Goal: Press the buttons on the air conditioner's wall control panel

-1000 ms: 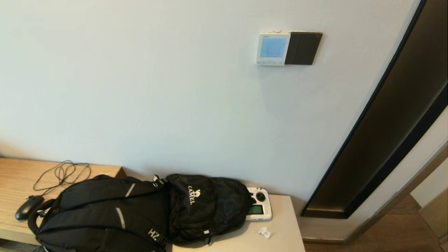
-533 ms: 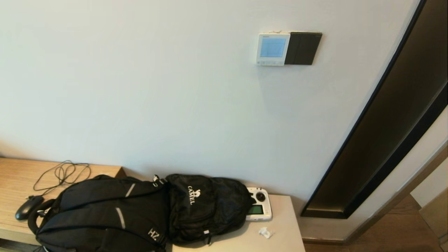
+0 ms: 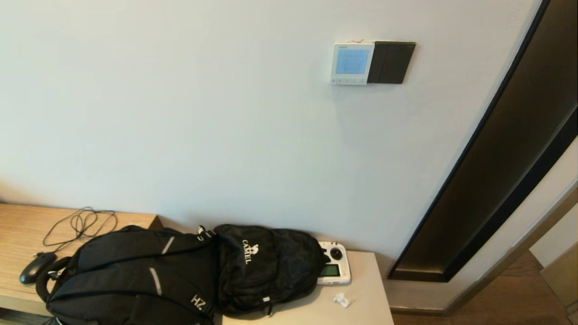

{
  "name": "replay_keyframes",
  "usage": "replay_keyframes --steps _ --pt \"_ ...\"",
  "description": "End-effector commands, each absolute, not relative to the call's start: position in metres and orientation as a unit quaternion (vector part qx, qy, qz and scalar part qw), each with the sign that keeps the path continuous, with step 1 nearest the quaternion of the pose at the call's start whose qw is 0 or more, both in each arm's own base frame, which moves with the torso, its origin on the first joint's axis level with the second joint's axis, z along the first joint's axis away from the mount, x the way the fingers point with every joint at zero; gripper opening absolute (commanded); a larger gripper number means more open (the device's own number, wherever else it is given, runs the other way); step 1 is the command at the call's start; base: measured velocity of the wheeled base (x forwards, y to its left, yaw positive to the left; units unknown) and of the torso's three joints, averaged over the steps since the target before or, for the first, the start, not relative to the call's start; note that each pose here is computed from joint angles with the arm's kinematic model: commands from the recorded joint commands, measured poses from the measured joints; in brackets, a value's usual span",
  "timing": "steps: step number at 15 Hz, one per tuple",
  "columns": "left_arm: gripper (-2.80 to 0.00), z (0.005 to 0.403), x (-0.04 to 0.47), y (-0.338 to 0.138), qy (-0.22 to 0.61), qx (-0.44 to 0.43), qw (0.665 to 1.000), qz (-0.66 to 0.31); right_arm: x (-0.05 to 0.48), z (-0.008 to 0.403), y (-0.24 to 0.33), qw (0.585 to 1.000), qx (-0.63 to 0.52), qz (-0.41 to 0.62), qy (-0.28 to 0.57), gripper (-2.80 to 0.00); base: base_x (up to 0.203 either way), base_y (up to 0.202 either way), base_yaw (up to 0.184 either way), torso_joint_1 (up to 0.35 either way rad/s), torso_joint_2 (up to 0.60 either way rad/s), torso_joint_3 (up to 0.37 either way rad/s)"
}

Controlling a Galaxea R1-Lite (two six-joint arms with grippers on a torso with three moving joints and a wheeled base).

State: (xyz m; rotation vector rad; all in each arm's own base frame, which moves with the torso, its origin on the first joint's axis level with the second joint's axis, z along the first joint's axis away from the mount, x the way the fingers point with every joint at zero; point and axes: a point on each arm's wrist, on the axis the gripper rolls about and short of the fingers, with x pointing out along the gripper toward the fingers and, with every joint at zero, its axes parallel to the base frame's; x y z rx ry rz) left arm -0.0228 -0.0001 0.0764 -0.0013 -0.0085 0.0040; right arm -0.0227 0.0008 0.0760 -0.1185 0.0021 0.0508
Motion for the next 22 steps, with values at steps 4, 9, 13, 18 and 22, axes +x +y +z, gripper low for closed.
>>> replay_keyframes --steps 4,9,13,18,22 --pt "-2.8 0.0764 -0.0228 -0.0001 -0.005 -0.001 1.0 0.002 -0.0229 0.0762 0.0005 0.999 -0.039 0.02 -0.003 -2.8 0.0 0.0 0.0 0.0 0.0 0.0" --pt "-2.8 0.0764 -0.0229 -0.0001 -0.005 -0.001 1.0 0.002 -0.0228 0.076 0.0004 1.0 -0.021 0.019 -0.003 -2.8 0.0 0.0 0.0 0.0 0.0 0.0" --pt "-2.8 0.0764 -0.0228 -0.0001 -0.005 -0.001 1.0 0.002 -0.0229 0.0764 0.0004 1.0 -0.012 0.018 -0.003 -2.8 0.0 0.0 0.0 0.0 0.0 0.0" --pt "-2.8 0.0764 -0.0229 -0.0001 -0.005 -0.001 1.0 0.002 -0.0229 0.0764 0.0004 1.0 -0.007 0.016 -0.003 -2.8 0.0 0.0 0.0 0.0 0.0 0.0" --pt "-2.8 0.0764 -0.0229 -0.0001 -0.005 -0.001 1.0 0.002 -0.0229 0.0764 0.0004 1.0 -0.005 0.016 -0.003 -2.8 0.0 0.0 0.0 0.0 0.0 0.0"
